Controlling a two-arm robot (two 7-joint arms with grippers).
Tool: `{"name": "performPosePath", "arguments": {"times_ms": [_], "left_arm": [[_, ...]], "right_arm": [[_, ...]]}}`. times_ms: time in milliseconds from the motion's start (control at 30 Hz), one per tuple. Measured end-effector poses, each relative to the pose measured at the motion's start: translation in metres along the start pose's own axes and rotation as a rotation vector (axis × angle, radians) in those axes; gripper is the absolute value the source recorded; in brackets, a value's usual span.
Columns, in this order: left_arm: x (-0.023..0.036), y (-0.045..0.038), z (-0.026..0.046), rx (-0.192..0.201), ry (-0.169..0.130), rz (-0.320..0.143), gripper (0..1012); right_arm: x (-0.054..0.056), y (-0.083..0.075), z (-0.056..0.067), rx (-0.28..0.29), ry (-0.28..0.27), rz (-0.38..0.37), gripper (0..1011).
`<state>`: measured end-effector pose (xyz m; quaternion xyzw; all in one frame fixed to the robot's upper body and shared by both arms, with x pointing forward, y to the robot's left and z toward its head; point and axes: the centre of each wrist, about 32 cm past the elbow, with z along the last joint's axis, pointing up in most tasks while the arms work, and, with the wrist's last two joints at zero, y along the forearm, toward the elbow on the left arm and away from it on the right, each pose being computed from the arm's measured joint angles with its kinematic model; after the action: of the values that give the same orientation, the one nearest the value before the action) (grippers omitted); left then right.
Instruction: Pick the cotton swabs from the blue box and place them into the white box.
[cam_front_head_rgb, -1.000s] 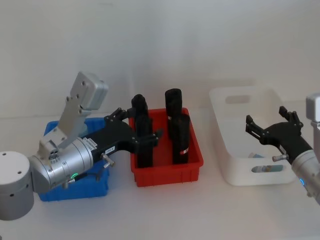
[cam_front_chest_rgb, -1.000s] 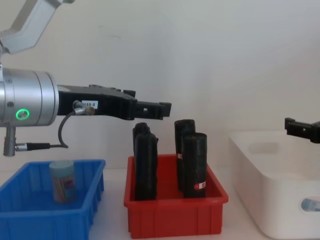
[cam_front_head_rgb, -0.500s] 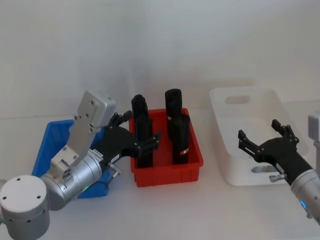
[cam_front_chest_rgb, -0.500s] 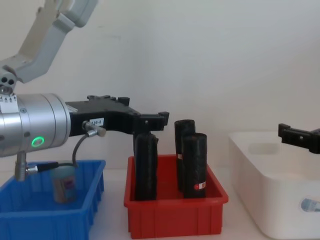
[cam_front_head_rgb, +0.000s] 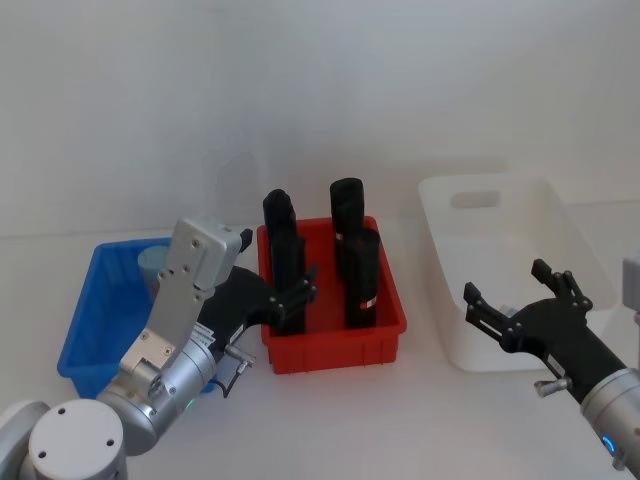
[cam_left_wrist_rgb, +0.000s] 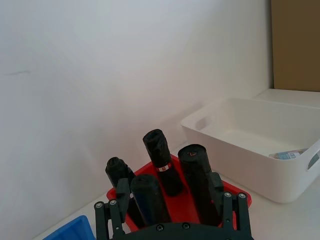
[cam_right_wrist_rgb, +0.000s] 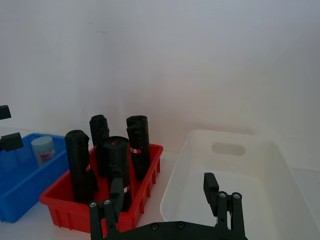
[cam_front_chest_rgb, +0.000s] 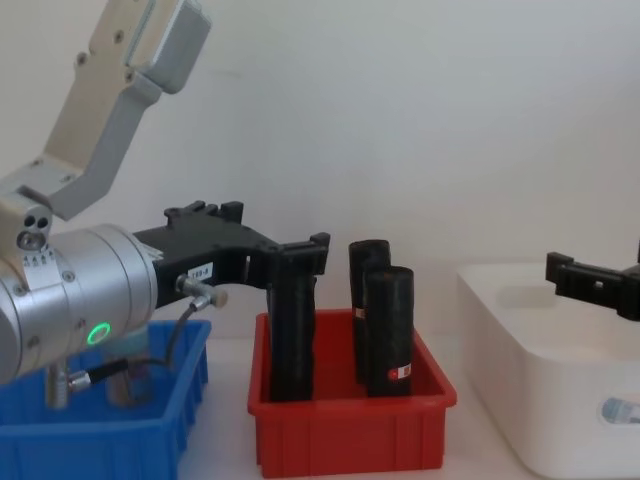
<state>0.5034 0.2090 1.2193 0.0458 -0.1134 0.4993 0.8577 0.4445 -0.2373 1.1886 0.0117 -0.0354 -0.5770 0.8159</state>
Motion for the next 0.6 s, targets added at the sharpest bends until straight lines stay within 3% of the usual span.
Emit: {"name": "performPosePath", "arguments": {"times_ms": [100, 233, 433, 600], "left_arm": [[-0.0080, 0.0021, -0.0047, -0.014, -0.004, 0.034, 999], [-0.0140, 0.0038, -0.0081, -0.025, -0.006, 0.060, 1000], [-0.0182, 0.0051, -0.0105, -0.033, -0.007, 0.077, 1000], [-0.0185, 0.0051, -0.0107, -0.034, -0.007, 0.079, 1000]], "right_arm": [[0.000, -0.001, 0.000, 0.000, 0.001, 0.001, 1002], [-0.001, -0.001, 0.000, 0.000, 0.002, 0.002, 1002], [-0.001, -0.001, 0.000, 0.001, 0.002, 0.001, 1002], [-0.001, -0.001, 0.000, 0.001, 0.002, 0.001, 1002]]}}
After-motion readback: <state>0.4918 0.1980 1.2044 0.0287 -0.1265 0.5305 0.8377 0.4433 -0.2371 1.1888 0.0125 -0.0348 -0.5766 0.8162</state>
